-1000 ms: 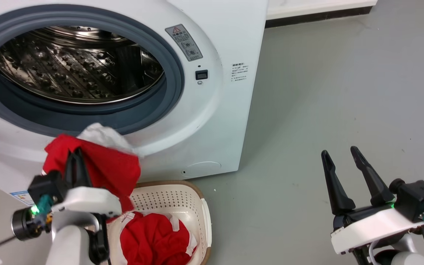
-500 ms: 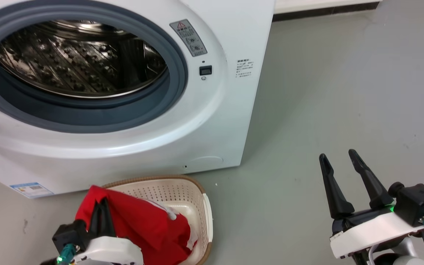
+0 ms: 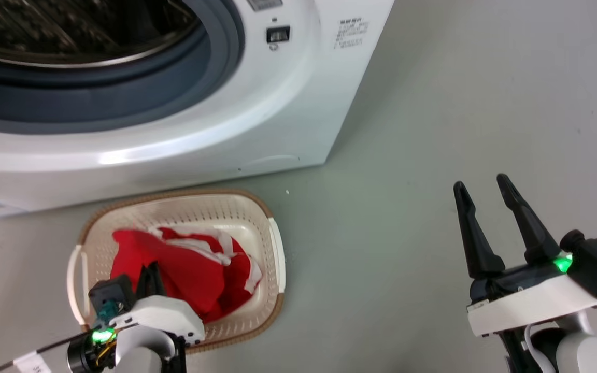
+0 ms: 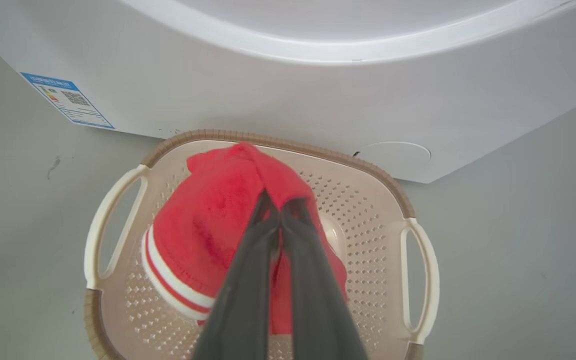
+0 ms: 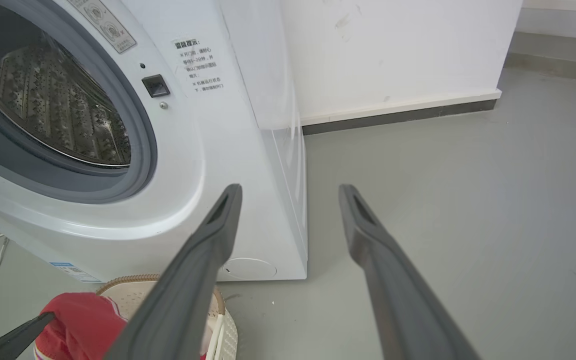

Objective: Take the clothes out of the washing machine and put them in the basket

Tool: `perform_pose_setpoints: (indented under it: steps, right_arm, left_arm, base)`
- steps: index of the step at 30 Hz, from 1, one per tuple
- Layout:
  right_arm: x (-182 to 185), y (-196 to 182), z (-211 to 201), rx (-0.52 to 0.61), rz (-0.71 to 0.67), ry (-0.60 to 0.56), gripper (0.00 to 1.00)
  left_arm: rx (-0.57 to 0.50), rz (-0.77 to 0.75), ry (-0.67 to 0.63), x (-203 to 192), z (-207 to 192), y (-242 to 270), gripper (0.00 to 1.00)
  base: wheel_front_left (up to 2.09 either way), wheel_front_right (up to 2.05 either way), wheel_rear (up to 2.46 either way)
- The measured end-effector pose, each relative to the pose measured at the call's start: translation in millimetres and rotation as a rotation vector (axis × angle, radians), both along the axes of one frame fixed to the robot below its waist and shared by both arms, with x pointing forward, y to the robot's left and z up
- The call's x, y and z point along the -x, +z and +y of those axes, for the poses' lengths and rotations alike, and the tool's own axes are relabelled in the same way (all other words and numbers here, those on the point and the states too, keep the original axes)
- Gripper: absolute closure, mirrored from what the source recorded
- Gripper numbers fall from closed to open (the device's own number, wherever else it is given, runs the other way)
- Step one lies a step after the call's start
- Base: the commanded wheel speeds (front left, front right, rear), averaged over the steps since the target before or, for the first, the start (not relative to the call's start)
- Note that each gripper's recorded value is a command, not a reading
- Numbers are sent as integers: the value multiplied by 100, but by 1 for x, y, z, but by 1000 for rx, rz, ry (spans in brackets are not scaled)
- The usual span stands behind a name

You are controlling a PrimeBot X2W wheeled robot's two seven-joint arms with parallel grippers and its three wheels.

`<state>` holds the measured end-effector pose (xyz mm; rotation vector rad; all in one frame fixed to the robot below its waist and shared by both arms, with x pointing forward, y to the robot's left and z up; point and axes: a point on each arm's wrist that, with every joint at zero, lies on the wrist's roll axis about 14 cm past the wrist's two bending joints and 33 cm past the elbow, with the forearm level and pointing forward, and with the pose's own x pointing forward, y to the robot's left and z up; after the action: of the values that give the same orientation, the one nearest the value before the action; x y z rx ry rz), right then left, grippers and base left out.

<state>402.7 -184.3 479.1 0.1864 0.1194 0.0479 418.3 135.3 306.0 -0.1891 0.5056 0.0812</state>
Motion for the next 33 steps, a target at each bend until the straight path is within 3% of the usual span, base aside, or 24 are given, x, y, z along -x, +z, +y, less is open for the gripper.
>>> perform_pose_setpoints:
  steps: [7, 18, 19, 20, 21, 33]
  right_arm:
    - [-18, -35, -3, -8, 64, 5, 0]
    - [-24, -81, -16, 2, 154, -20, 0]
    - [-24, -83, -17, 2, 160, -22, 0]
    - [-23, -86, -17, 2, 168, -23, 0]
    - [-22, -86, -17, 1, 170, -23, 0]
    - [-11, -33, -6, 24, 51, 5, 0]
  left_arm:
    - [-15, 174, -34, -3, -11, -67, 100]
    - [-16, 445, -34, 31, -16, -148, 100]
    - [-14, 462, -32, 34, -16, -151, 91]
    - [-16, 474, -30, 36, -16, -153, 55]
    - [-17, 480, -26, 36, -14, -153, 0]
    - [-21, 233, 3, 6, 6, -68, 0]
  base:
    - [0, 0, 0]
    - [0, 0, 0]
    - [0, 0, 0]
    - [0, 0, 0]
    - [0, 0, 0]
    - [0, 0, 0]
